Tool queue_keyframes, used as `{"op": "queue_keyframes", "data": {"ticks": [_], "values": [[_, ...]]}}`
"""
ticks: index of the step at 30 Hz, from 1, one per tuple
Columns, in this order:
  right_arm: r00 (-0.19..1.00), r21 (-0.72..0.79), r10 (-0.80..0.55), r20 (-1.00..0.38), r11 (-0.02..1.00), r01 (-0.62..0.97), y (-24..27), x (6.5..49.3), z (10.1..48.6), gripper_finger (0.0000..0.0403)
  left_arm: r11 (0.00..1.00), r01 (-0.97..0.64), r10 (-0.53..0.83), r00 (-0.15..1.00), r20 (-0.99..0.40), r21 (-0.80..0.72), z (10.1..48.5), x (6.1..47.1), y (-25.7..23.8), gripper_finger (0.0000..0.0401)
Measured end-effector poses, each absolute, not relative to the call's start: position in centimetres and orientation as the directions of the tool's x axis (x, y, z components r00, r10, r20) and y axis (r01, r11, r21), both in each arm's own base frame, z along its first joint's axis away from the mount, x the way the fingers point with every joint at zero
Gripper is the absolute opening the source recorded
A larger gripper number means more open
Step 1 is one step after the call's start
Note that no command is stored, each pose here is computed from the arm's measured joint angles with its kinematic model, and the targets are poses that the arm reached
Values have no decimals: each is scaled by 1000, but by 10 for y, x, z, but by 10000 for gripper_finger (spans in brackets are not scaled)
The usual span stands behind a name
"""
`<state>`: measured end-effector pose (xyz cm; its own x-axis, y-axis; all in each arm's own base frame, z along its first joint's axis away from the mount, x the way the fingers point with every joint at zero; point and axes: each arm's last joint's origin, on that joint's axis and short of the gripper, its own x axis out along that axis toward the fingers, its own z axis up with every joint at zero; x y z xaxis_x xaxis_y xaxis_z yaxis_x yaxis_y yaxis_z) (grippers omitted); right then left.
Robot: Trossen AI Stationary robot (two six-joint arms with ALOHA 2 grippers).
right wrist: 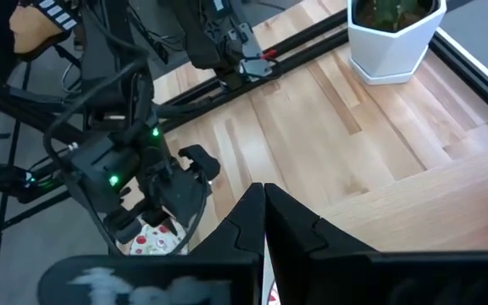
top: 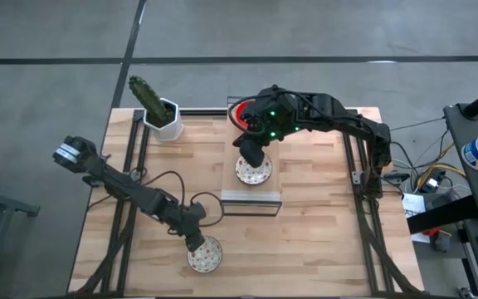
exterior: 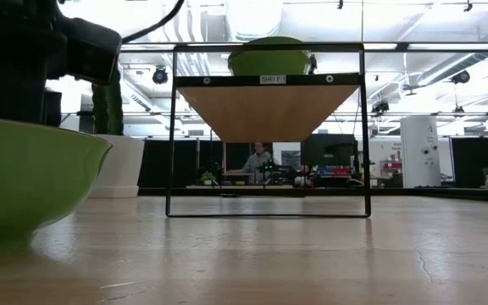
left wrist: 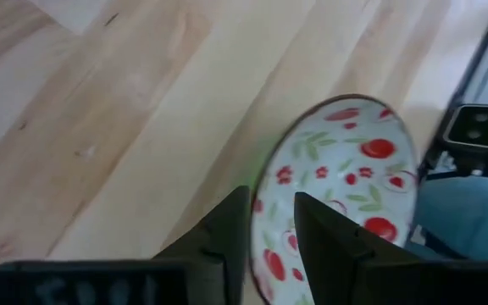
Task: Pick & Place Mini bowls
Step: Stack the white patterned bowl on the stacked white patterned bowls on the shelf
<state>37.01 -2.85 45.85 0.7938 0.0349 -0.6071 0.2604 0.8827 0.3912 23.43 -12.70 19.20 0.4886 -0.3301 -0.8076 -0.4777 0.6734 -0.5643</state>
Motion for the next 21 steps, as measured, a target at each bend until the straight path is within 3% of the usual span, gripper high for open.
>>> {"op": "queue_keyframes", "data": {"ticks": [14, 17, 21], "values": [[794, 389, 34, -606, 884, 259, -29, 370, 458, 8, 721, -487, -306, 413, -858, -492, 171, 238, -130, 100], [795, 389, 35, -606, 884, 258, -29, 370, 458, 8, 730, -471, -325, 399, -858, -496, 170, 238, -131, 79], [795, 381, 35, -606, 890, 252, -29, 370, 459, 8, 734, -464, -330, 395, -857, -496, 170, 238, -131, 23]]}}
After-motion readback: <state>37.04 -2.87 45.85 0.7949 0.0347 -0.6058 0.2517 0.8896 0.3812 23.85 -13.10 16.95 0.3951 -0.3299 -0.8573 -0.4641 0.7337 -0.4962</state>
